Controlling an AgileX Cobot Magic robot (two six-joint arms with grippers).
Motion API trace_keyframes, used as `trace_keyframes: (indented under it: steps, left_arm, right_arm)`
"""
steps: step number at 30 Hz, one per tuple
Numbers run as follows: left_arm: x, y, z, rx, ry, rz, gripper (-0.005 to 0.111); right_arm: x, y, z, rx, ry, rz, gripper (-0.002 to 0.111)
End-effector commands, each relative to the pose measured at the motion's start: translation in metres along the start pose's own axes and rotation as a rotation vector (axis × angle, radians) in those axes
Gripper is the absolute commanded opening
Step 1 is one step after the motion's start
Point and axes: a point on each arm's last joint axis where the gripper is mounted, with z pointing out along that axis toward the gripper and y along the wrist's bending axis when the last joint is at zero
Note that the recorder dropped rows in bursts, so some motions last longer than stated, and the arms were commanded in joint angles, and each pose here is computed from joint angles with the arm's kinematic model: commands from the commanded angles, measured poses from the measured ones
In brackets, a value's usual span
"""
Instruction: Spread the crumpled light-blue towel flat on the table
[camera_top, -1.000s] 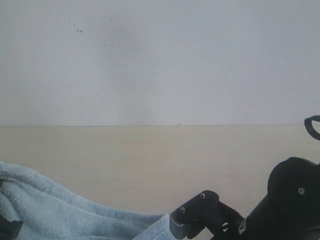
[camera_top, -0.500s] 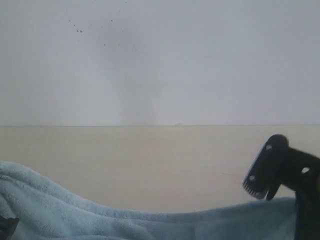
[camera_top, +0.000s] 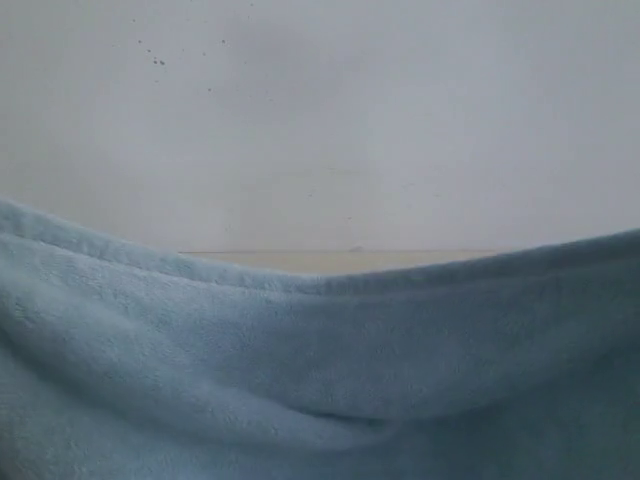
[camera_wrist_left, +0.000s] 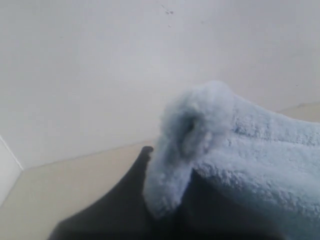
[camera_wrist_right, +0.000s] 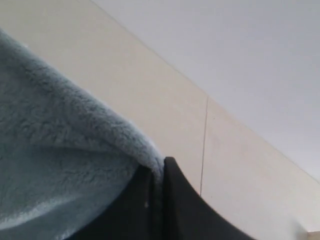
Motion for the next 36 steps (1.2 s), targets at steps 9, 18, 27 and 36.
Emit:
trace_keyframes:
  steps: [9, 18, 27, 36]
  left_arm:
    - [-0.006, 0.042, -0.037, -0.064, -0.151, -0.083, 0.004]
    - [-0.008, 0.009, -0.013, 0.043, -0.083, -0.045, 0.004]
    - [0.048, -0.047, 0.073, -0.118, 0.362, 0.138, 0.004]
    - [0.075, -0.019, 0.116, -0.126, 0.449, 0.052, 0.004]
  right_arm:
    - [0.029, -0.042, -0.044, 0.064, -0.047, 0.079, 0.000]
    - [0.018, -0.045, -0.044, 0.070, -0.045, -0.035, 0.000]
    - [-0.030, 0.005, 0.080, 0.037, 0.193, -0.101, 0.000]
    - [-0.014, 0.000, 0.182, -0.084, 0.227, 0.106, 0.000]
